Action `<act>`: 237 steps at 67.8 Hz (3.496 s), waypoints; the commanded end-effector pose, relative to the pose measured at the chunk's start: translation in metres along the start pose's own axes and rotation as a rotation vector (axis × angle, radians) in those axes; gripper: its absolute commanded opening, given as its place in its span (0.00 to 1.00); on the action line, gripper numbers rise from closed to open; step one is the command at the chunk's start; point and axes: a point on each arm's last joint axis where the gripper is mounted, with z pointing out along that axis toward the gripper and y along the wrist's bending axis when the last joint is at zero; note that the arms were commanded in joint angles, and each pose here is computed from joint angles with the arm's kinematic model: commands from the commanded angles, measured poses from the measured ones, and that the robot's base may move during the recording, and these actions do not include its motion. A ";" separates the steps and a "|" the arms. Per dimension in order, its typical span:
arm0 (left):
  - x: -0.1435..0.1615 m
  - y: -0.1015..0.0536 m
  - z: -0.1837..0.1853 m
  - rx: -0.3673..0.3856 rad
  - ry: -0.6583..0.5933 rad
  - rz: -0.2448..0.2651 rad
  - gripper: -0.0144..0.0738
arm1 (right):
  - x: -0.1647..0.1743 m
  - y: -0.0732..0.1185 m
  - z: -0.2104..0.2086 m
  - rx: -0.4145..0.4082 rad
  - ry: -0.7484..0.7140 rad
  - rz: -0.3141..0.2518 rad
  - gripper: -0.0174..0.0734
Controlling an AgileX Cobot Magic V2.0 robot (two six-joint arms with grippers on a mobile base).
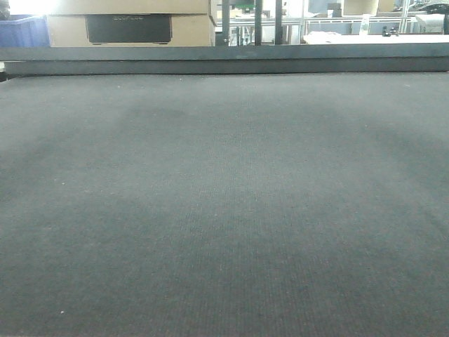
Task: Fetch blue bin and place on conveyor start
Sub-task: 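Turn and approach the near end of the grey conveyor belt, then lower the held bin onto the conveyor belt with both grippers, then open both grippers and raise them away from the bin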
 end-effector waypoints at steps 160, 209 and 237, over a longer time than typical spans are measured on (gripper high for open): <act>0.167 0.002 0.127 -0.038 0.567 0.013 0.07 | 0.177 -0.005 0.120 -0.014 0.659 0.111 0.14; 0.119 0.013 0.079 -0.102 0.523 0.062 0.77 | 0.138 -0.023 0.079 0.040 0.525 0.075 0.81; 0.114 0.080 0.029 -0.251 0.458 -0.002 0.04 | 0.115 -0.075 -0.002 0.221 0.378 0.118 0.07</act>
